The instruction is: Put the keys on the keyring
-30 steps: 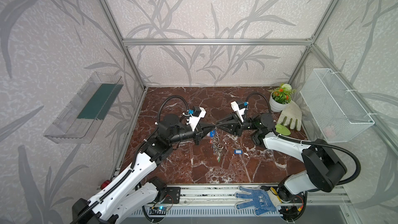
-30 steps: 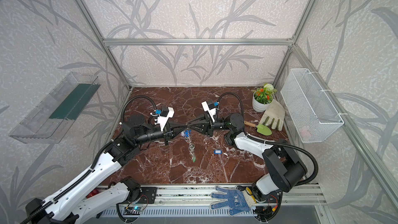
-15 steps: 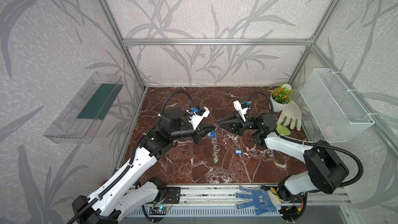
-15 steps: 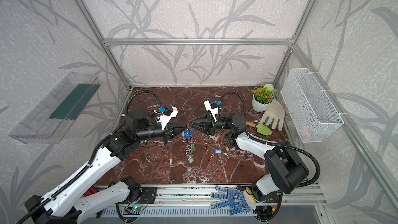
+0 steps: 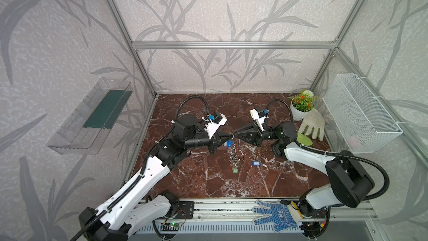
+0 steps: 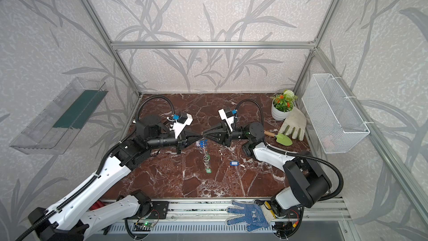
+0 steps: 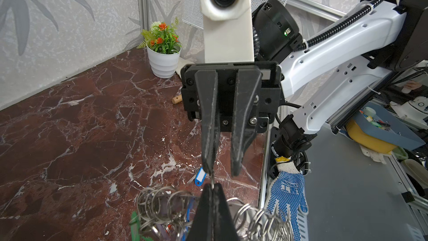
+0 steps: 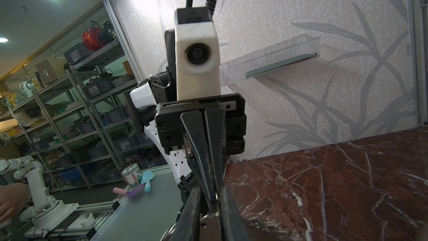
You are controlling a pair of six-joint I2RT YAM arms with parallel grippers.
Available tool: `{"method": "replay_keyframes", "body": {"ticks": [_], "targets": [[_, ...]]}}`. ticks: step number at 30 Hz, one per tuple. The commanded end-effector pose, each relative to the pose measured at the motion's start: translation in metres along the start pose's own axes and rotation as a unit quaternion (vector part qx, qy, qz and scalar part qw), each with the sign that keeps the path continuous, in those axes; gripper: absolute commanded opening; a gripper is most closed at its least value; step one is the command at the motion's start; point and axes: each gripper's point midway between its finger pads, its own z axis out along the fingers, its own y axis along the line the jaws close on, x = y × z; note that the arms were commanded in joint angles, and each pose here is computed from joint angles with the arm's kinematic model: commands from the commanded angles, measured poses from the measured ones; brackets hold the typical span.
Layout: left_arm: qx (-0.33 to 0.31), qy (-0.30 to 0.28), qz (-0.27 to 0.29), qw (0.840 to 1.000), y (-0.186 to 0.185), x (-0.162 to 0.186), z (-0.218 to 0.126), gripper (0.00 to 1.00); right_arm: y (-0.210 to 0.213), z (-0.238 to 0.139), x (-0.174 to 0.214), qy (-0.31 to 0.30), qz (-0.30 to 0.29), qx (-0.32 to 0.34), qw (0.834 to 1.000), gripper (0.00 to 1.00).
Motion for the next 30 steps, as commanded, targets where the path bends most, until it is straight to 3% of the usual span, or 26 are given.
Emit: {"method": "replay_keyframes", "body": {"ticks": [1,30], "targets": [[0.004,-0.067,0.054,0.996,-0.014,-0.046,-0.015,0.0,0.007,0.002,-0.003,0.0,-0.019,-0.015,1.0,0.19],[-0.003,-0.071,0.048,0.996,-0.009,-0.049,-0.012,0.0,0.005,0.003,-0.006,-0.001,-0.017,-0.015,1.0,0.16]]}}
